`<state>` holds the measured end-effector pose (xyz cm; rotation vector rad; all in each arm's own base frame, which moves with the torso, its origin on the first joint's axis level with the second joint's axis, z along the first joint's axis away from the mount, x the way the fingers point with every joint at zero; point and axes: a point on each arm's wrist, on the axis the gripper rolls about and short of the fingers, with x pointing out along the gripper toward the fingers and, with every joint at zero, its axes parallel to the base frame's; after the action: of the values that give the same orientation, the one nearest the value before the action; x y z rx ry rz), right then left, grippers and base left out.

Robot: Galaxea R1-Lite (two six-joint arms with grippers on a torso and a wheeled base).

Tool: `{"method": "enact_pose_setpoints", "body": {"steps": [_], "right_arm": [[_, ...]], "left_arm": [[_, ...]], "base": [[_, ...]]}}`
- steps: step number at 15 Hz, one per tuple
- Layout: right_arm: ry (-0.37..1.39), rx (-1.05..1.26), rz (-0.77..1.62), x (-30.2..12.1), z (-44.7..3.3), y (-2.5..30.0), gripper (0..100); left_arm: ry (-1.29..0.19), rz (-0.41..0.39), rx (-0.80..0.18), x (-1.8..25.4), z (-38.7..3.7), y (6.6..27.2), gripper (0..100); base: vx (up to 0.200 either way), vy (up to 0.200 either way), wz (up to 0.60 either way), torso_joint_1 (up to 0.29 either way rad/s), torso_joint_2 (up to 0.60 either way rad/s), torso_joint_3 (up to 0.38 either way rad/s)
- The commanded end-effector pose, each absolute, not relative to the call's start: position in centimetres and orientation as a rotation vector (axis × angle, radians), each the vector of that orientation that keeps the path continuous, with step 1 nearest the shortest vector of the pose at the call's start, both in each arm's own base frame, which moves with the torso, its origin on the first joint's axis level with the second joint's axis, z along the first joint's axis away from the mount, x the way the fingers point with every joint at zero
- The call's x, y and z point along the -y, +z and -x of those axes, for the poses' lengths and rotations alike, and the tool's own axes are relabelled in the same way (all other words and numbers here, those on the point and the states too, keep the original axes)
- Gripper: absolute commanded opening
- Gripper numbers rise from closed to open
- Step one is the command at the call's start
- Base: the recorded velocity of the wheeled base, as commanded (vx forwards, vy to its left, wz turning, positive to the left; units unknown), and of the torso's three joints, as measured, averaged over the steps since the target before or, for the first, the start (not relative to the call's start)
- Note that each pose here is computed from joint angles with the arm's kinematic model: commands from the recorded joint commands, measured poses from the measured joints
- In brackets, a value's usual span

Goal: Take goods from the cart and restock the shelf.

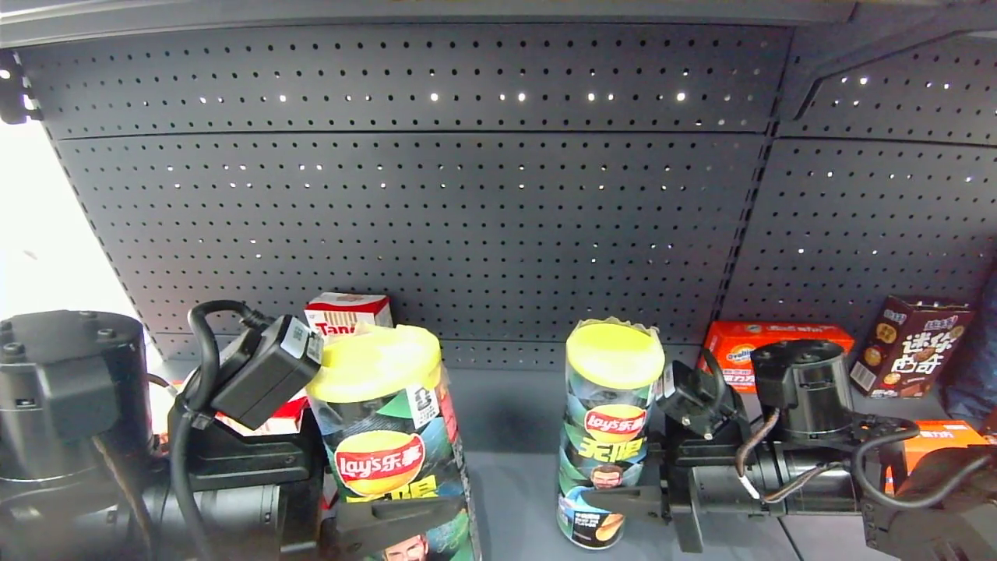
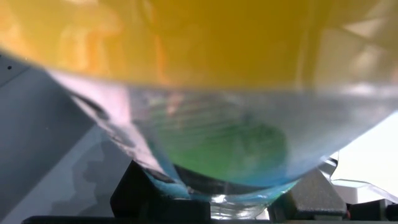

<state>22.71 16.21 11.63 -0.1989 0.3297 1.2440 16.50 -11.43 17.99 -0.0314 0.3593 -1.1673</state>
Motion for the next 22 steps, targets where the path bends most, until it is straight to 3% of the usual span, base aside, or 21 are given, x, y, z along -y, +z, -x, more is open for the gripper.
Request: {"method": "enact_pose_setpoints", "body": {"steps": [1,12,13,22], "right_arm": [[1.246,-0.348,0.198,-16.5,-23.2,10.9,0],[1.251,-0.375,0.197,-17.0,-23.7,9.6,0],[1.248,-0.374,0.197,-16.9,-23.7,9.7,100],[1.204,-0.334,0.197,-15.1,-23.2,10.9,100]], "left_arm": [[-1.167,0.032,-0.361,11.5,-16.7,18.0,0],[-1.167,0.032,-0.365,11.7,-16.9,18.0,0],[-1.167,0.032,-0.366,11.7,-17.0,18.0,0],[-1.168,0.032,-0.370,11.7,-17.0,17.9,0]], "base": [[0.000,0.000,0.00,0.000,0.00,0.000],[0.000,0.000,0.00,0.000,0.00,0.000],[0.000,0.000,0.00,0.000,0.00,0.000],[0.000,0.000,0.00,0.000,0.00,0.000]]}}
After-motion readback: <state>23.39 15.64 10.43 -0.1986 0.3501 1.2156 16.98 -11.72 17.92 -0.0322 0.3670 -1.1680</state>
